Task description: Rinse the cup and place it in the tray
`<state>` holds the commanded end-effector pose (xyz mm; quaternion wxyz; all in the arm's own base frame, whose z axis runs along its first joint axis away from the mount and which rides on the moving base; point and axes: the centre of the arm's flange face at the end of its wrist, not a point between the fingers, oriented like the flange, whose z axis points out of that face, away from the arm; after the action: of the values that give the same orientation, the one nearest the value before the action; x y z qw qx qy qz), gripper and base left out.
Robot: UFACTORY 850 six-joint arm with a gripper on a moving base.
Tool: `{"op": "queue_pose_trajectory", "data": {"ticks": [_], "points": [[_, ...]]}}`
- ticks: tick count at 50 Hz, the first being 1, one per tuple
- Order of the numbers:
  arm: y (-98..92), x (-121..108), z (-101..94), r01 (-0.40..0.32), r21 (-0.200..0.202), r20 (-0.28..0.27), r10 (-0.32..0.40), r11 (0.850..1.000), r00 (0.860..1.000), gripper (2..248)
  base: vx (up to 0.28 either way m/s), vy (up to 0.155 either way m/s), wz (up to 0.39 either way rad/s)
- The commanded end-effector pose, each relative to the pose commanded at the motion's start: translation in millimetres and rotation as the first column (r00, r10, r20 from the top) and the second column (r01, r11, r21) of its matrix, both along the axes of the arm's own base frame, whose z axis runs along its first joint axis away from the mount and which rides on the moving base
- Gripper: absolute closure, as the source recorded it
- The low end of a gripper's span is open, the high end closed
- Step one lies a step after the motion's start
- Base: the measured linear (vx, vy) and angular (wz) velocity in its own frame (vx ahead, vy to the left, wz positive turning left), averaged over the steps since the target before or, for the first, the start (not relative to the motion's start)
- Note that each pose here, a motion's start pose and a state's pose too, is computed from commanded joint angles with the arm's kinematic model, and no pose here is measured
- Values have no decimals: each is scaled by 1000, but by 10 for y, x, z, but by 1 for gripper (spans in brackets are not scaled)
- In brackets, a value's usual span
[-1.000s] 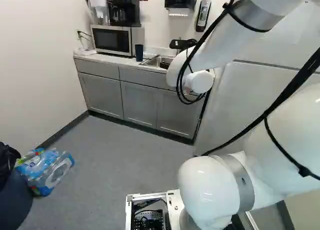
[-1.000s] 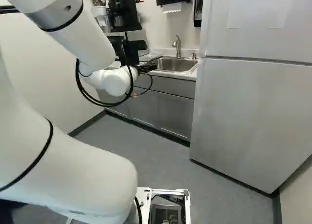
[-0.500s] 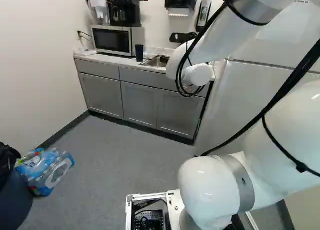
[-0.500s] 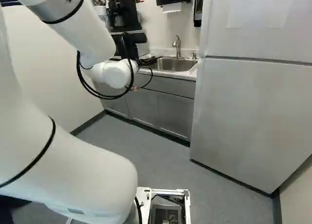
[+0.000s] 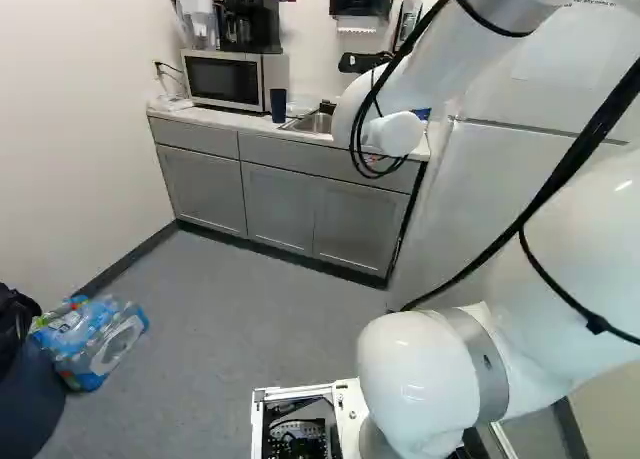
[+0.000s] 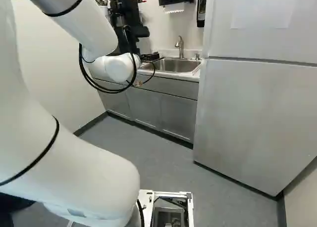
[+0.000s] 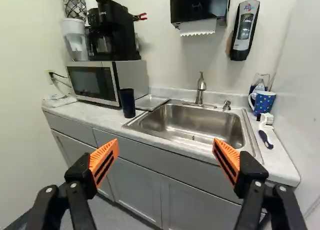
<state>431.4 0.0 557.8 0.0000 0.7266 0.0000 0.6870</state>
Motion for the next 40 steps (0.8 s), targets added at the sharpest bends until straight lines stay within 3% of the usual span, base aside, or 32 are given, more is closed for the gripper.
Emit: {"op": "queue_pose_trajectory", "data": {"ticks": [40], "points": [[0, 258, 362, 0, 0, -7, 0, 1000, 1000, 3, 0, 0, 0]]}}
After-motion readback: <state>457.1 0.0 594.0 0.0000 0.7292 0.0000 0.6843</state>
